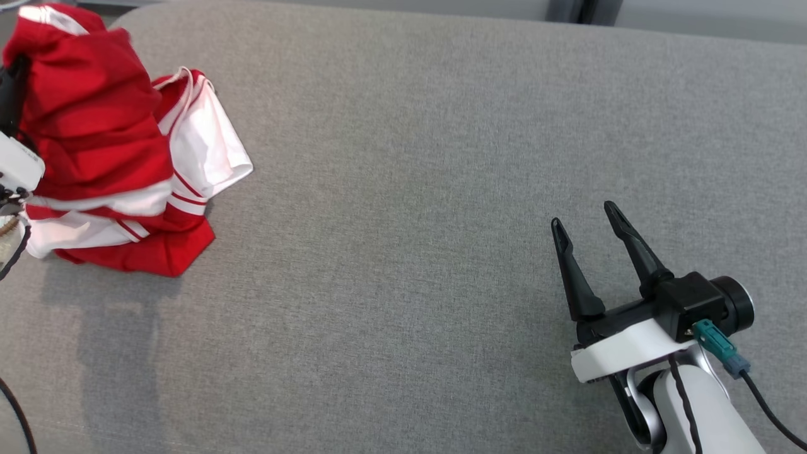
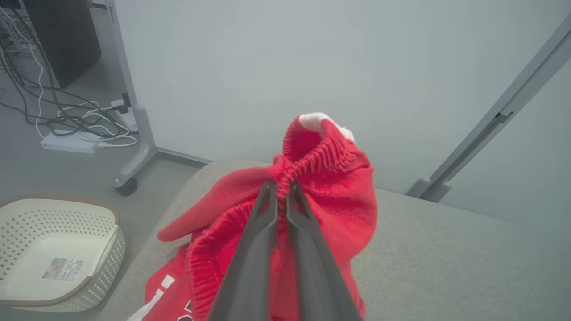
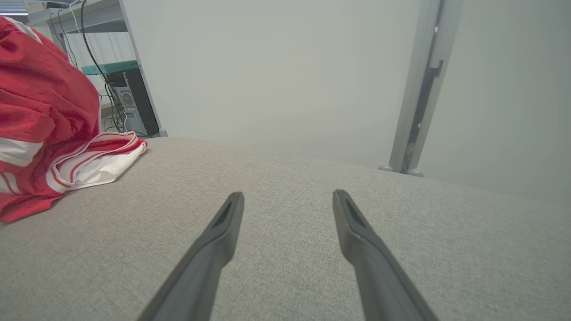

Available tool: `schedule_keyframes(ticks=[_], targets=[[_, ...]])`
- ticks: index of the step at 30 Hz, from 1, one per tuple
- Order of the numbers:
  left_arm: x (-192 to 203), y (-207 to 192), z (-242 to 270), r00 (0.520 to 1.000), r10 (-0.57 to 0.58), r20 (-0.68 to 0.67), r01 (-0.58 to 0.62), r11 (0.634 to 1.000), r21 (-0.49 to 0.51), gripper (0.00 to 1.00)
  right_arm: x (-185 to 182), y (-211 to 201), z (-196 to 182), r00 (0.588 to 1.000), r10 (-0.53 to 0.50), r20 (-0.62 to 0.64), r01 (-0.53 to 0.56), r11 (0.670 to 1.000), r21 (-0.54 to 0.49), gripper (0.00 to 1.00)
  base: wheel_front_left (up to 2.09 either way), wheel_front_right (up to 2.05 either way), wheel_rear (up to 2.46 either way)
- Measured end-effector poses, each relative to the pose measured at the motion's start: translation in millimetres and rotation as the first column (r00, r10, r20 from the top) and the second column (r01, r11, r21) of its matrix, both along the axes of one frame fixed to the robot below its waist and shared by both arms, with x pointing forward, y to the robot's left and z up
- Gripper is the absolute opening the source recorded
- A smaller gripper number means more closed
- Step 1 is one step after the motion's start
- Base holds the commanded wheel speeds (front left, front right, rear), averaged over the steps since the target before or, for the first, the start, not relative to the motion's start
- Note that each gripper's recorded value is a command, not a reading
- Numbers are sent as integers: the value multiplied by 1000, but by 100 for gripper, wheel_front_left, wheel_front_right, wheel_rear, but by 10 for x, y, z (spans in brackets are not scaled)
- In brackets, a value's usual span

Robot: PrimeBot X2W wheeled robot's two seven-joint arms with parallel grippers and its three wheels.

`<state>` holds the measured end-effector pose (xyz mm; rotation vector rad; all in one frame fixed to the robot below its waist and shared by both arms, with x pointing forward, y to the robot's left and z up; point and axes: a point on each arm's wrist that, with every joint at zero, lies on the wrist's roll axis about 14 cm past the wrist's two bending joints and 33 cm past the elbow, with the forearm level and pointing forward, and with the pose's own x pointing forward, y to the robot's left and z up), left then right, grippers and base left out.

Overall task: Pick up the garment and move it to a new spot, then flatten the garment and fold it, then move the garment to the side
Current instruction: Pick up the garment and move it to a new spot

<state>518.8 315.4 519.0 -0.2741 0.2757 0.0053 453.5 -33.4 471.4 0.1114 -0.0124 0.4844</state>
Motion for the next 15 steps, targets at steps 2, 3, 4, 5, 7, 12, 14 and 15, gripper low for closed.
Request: schedule_keyframes(ticks=[2,3,4,5,7,12,14,15], targets=[[-2,-26,175,997,12,80,-10,1000,-26,0,-24,13,60,1000,2,12,-2,1000,3,100,0,0,0],[-2,-26,175,997,12,80,-10,1000,-26,0,-24,13,60,1000,2,12,-2,1000,3,100,0,0,0],[-12,-36,259,993,21,117,-15,999,-46,0,-46,19,81,1000,4,15,-4,1000,4,100,0,0,0],[-25,-52,341,988,25,153,-16,998,-59,0,-69,18,97,1000,3,16,-3,1000,5,100,0,0,0],[-57,-84,517,973,28,228,-12,998,-69,0,-108,13,142,1000,1,23,-2,1000,8,100,0,0,0],[-139,-223,886,931,29,365,16,993,-118,0,-193,-36,271,999,-14,48,14,1000,12,100,0,0,0],[-166,-330,973,918,17,397,41,990,-138,0,-221,-70,319,998,-24,57,23,1000,14,100,0,0,0],[-180,-385,1011,911,11,411,54,988,-146,0,-237,-88,340,998,-29,62,28,999,14,100,0,0,0]])
